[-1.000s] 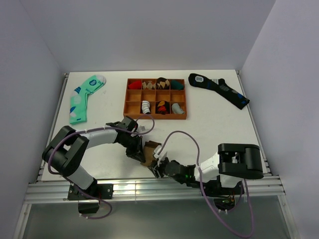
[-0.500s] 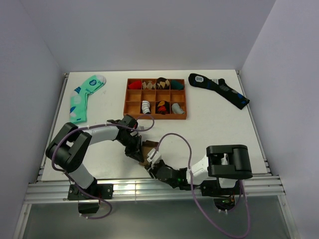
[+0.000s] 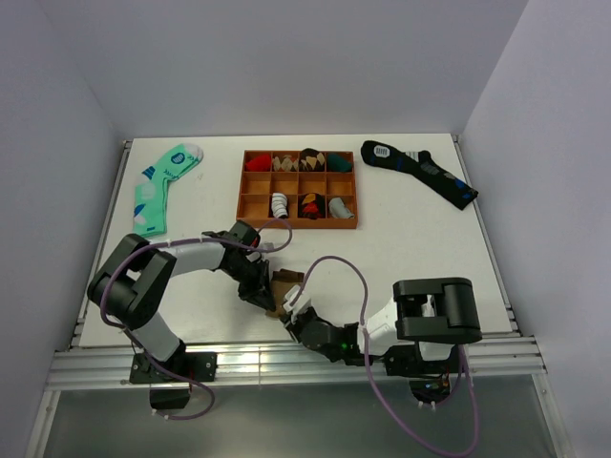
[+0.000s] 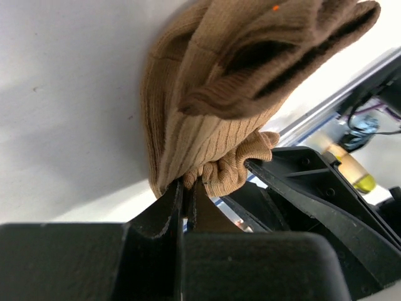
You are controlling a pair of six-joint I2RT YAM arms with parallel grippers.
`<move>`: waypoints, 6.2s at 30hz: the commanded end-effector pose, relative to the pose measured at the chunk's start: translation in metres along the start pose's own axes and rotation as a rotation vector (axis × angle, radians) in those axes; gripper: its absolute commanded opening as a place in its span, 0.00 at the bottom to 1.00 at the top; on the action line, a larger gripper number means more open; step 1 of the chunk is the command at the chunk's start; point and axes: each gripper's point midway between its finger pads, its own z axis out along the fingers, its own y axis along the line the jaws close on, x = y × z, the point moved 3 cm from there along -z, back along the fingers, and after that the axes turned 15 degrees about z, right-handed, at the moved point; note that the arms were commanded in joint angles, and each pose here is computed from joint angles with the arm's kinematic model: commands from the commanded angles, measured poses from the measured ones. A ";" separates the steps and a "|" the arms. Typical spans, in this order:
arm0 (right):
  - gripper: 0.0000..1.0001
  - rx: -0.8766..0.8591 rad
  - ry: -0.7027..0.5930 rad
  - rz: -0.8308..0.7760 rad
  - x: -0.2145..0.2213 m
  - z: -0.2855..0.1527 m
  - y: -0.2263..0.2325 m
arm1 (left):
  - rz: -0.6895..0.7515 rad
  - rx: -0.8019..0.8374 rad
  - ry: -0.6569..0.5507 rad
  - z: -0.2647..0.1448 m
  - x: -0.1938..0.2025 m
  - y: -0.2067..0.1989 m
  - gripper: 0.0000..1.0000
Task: Roll the socks
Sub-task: Roll the sock at the center of the board.
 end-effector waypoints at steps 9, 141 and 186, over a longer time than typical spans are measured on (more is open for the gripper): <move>0.15 -0.057 0.272 0.035 0.050 -0.026 -0.009 | -0.056 0.022 -0.138 0.010 0.006 0.007 0.17; 0.06 -0.014 1.382 0.683 -0.008 -0.020 -0.072 | 0.810 -0.008 -1.127 -0.008 0.043 -0.104 0.60; 0.05 0.001 1.368 0.678 -0.010 -0.022 -0.076 | 0.782 0.019 -0.985 0.033 0.032 -0.081 0.62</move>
